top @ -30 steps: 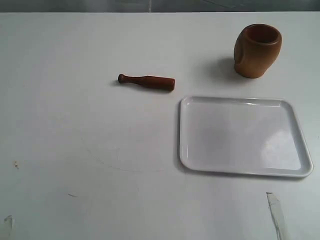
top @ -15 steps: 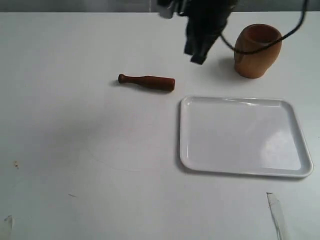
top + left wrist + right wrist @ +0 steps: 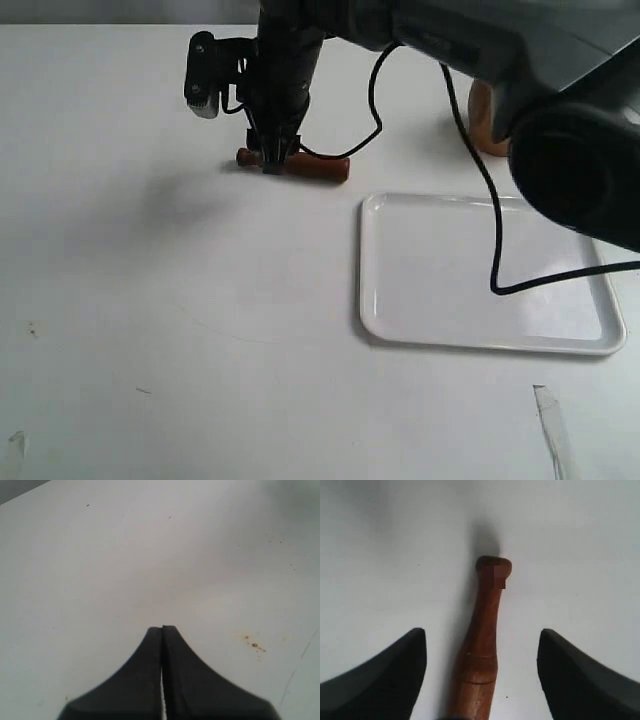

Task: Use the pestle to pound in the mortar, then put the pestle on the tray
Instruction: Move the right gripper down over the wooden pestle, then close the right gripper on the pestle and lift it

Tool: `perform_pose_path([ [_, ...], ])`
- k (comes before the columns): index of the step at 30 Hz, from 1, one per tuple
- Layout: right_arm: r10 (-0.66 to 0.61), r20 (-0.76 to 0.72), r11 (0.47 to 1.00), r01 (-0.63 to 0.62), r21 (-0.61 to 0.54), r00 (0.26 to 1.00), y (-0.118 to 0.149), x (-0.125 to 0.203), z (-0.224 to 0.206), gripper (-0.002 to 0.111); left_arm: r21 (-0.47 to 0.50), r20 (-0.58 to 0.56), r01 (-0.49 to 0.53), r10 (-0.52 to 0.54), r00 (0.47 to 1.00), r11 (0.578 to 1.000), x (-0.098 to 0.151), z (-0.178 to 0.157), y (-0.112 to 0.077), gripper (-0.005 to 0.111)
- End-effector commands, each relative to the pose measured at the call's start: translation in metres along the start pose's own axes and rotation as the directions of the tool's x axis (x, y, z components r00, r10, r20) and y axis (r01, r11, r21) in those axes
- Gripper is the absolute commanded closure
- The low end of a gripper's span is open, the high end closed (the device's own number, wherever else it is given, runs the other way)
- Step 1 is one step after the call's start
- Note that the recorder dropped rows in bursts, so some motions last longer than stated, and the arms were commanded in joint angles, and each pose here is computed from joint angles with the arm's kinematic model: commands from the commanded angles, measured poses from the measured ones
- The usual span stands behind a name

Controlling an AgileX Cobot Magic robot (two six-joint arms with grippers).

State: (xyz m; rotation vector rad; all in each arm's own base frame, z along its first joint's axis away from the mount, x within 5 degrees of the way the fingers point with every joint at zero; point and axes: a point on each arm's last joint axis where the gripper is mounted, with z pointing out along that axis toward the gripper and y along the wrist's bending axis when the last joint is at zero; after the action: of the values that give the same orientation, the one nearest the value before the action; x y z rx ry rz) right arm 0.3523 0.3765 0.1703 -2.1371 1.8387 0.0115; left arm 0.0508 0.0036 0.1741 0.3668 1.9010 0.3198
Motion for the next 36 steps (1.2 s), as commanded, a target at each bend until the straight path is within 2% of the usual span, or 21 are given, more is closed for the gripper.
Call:
perform_pose_path([
  [1, 0.002, -0.003, 1.0, -0.002, -0.005, 1.0, -0.002, -0.002, 0.013, 0.05, 0.008, 0.007, 0.012, -0.012, 1.0, 1.0, 0.0, 0.0, -0.001, 0.107],
  [10, 0.047, -0.009, 0.999, -0.046, 0.023, 0.999, -0.003, 0.001, 0.038, 0.058, 0.008, 0.007, 0.012, -0.012, 1.0, 1.0, 0.0, 0.0, -0.001, 0.107],
  [16, 0.073, -0.006, 0.996, -0.073, 0.055, 0.997, -0.005, 0.002, 0.048, 0.081, 0.008, 0.007, 0.012, -0.012, 1.0, 1.0, 0.0, 0.0, -0.001, 0.107],
  [21, 0.056, -0.055, 0.997, -0.053, 0.058, 0.997, -0.003, 0.008, 0.063, 0.083, 0.008, 0.007, 0.012, -0.012, 1.0, 1.0, 0.0, 0.0, -0.001, 0.107],
  [24, 0.041, -0.031, 0.993, -0.038, 0.11, 0.999, -0.008, 0.005, 0.059, 0.108, 0.008, 0.007, 0.012, -0.012, 1.0, 1.0, 0.0, 0.0, -0.001, 0.107],
  [27, 0.077, 0.063, 0.978, -0.087, 0.191, 0.995, -0.018, -0.004, 0.036, 0.108, 0.008, 0.007, 0.012, -0.012, 1.0, 1.0, 0.0, 0.0, -0.001, 0.107],
  [28, 0.096, 0.11, 0.968, -0.118, 0.221, 0.989, -0.022, -0.009, 0.025, 0.108, 0.008, 0.007, 0.012, -0.012, 1.0, 1.0, 0.0, 0.0, -0.001, 0.107],
  [30, 0.184, 0.265, 0.922, -0.259, 0.286, 0.947, -0.037, -0.016, -0.008, 0.108, 0.008, 0.007, 0.012, -0.012, 1.0, 1.0, 0.0, 0.0, -0.001, 0.107],
  [31, 0.253, 0.375, 0.874, -0.377, 0.307, 0.892, -0.049, -0.016, -0.03, 0.108, 0.008, 0.007, 0.012, -0.012, 1.0, 1.0, 0.0, 0.0, -0.001, 0.107],
  [32, 0.29, 0.428, 0.843, -0.44, 0.308, 0.856, -0.055, -0.014, -0.042, 0.108, 0.008, 0.007, 0.012, -0.012, 1.0, 1.0, 0.0, 0.0, -0.001, 0.107],
  [33, 0.364, 0.507, 0.777, -0.555, 0.297, 0.781, -0.066, -0.007, -0.064, 0.108, 0.008, 0.007, 0.012, -0.012, 1.0, 1.0, 0.0, 0.0, -0.001, 0.107],
  [35, 0.413, 0.539, 0.701, -0.634, 0.326, 0.734, -0.078, 0.007, -0.088, 0.108, 0.008, 0.007, 0.012, -0.012, 1.0, 1.0, 0.0, 0.0, -0.001, 0.107],
  [36, 0.405, 0.52, 0.69, -0.625, 0.367, 0.752, -0.08, 0.011, -0.095, 0.108, 0.008, 0.007, 0.012, -0.012, 1.0, 1.0, 0.0, 0.0, -0.001, 0.107],
])
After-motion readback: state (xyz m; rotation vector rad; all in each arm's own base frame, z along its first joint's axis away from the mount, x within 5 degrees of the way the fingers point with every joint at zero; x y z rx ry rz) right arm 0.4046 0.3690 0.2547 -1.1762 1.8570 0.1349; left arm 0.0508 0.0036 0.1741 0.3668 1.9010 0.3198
